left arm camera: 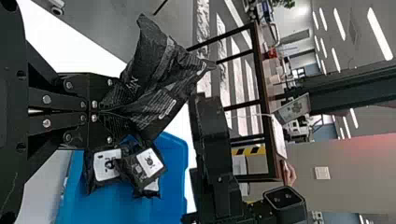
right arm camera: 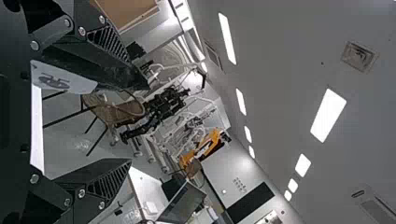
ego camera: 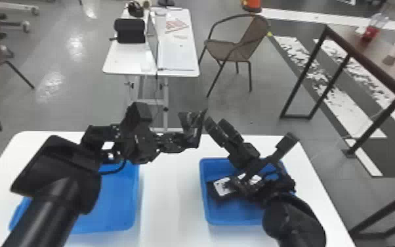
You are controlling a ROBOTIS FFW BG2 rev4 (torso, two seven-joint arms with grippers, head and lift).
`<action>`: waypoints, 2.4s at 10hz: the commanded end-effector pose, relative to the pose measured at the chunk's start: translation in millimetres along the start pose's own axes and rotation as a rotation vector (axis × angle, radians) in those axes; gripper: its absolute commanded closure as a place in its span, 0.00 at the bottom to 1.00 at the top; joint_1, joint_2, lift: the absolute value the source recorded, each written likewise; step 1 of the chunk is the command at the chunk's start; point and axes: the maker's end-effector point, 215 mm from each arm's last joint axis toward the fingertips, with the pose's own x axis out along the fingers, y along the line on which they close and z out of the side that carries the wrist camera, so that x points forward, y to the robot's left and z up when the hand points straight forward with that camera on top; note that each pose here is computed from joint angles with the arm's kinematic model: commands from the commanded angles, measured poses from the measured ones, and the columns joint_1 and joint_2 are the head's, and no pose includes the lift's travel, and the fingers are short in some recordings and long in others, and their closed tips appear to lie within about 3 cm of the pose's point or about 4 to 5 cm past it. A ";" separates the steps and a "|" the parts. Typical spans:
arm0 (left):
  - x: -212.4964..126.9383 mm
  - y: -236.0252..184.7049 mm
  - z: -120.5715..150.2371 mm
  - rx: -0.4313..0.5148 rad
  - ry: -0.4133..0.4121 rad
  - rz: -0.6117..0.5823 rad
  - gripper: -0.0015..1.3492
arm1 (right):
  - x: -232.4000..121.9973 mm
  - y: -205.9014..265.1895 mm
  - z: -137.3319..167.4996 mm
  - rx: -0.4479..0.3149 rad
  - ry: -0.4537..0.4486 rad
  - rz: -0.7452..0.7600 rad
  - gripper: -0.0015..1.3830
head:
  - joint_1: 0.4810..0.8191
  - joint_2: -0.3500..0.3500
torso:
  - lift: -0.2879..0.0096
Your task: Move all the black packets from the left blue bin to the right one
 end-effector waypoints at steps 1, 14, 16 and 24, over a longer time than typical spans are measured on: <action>9.5 -6.0 3.0 -0.009 -0.011 -0.030 0.90 | 12.9 8.5 4.4 -0.008 -0.005 0.019 0.23 | 0.63 0.26 | 0.97; -47.8 27.2 -25.8 -0.159 -0.098 0.206 0.06 | -15.5 -48.3 18.5 -0.051 0.012 -0.111 0.93 | 0.63 0.28 | 0.97; -108.5 51.7 -34.2 -0.230 -0.162 0.371 0.07 | -81.6 -96.0 3.3 -0.032 0.043 -0.231 0.93 | 0.63 0.28 | 0.97; -276.5 85.6 -41.7 -0.327 -0.342 0.752 0.09 | -171.9 -175.7 -15.3 -0.058 0.055 -0.453 0.04 | 0.63 0.37 | 0.97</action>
